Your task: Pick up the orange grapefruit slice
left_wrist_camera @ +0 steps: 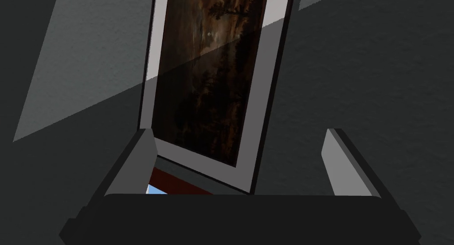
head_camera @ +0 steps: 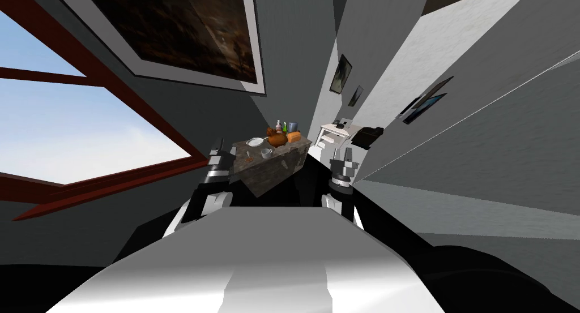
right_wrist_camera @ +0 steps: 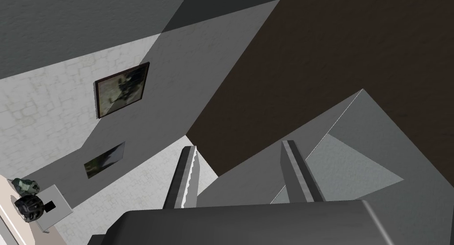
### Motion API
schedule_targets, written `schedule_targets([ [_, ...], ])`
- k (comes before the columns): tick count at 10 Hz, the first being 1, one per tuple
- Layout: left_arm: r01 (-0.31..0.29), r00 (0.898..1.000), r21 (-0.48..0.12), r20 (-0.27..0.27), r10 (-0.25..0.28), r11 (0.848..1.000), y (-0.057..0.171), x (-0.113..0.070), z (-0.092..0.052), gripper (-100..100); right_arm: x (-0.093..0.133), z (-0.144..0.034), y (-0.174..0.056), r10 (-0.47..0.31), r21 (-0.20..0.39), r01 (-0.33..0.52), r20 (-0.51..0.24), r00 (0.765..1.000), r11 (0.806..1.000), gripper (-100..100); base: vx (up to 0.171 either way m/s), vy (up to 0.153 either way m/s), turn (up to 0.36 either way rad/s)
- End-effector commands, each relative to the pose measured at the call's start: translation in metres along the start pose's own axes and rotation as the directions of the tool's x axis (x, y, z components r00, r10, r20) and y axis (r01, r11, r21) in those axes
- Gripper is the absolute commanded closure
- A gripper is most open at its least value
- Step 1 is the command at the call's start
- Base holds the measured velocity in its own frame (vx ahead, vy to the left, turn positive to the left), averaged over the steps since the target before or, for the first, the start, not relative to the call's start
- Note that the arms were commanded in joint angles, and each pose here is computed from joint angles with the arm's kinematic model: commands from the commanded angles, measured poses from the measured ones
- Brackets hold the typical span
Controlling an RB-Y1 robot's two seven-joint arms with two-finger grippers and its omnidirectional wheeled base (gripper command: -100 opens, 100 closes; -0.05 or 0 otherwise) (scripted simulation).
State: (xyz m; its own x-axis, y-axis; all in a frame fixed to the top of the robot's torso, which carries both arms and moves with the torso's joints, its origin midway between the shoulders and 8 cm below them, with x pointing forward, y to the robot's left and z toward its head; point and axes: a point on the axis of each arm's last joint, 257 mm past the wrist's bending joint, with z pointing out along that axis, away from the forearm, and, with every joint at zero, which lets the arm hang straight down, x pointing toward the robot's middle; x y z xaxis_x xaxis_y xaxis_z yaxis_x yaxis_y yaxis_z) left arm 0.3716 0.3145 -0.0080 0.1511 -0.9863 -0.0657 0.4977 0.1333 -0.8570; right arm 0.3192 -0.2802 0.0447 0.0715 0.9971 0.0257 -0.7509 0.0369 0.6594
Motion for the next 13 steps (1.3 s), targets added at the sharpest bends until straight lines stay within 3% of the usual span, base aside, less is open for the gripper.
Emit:
schedule_targets([
  [1,-0.006,1.0,-0.038,-0.008,0.006,0.999,0.01,-0.001,0.004,-100,0.0,0.0,0.0,0.0,0.0,0.0,0.0,1.0,1.0,0,-0.068,0.042,-0.023],
  [7,0.001,1.0,-0.155,-0.006,-0.001,0.988,0.043,-0.007,0.013,-100,0.0,0.0,0.0,0.0,0.0,0.0,0.0,1.0,1.0,0,-0.048,0.045,-0.013],
  [13,0.046,0.999,-0.289,0.019,-0.043,0.956,0.083,-0.012,0.019,-100,0.0,0.0,0.0,0.0,0.0,0.0,0.0,1.0,1.0,0,-0.026,0.032,0.0],
])
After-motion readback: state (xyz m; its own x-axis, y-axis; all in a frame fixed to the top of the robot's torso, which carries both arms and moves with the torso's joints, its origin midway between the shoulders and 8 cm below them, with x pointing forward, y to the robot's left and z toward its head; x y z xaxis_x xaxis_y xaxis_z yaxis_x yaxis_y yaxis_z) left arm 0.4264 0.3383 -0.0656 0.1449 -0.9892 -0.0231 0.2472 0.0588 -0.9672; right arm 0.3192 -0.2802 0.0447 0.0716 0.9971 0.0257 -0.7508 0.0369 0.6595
